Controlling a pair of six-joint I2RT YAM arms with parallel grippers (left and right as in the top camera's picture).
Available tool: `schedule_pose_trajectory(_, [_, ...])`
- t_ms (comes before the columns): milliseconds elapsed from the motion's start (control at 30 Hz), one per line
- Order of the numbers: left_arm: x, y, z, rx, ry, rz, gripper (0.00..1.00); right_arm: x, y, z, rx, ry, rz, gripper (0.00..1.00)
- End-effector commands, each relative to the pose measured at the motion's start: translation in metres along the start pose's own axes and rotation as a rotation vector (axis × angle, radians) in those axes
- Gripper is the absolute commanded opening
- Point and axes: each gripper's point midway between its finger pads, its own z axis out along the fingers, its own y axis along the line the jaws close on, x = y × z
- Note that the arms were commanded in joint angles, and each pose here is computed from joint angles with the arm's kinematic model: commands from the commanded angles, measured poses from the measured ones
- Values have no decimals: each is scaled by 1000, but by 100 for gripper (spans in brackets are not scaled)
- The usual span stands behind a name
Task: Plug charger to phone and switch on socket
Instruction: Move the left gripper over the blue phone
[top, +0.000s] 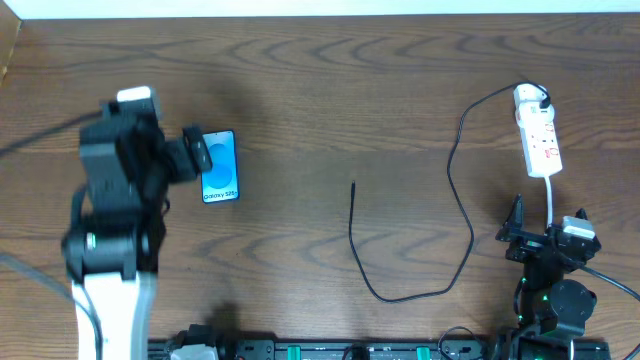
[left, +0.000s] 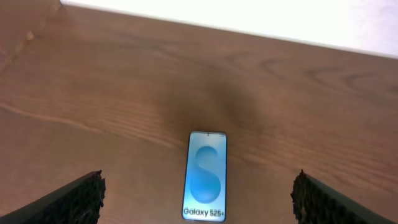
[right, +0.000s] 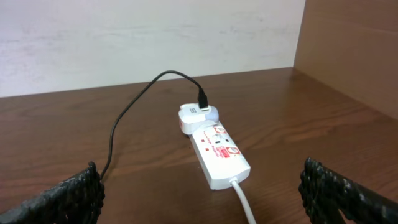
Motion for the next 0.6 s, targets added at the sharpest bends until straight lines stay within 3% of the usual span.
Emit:
schedule_pose_trajectory(0, [-13, 0, 26, -19, 83, -37, 95, 1, 2, 0, -8, 4, -12, 99])
schedule_pose_trajectory(267, [8, -2, 90, -63, 349, -90, 95, 1, 2, 0, -8, 4, -12, 99])
schedule_pose_trajectory(567, [84, 2, 141, -111, 675, -65, 95, 1, 2, 0, -8, 4, -12, 99])
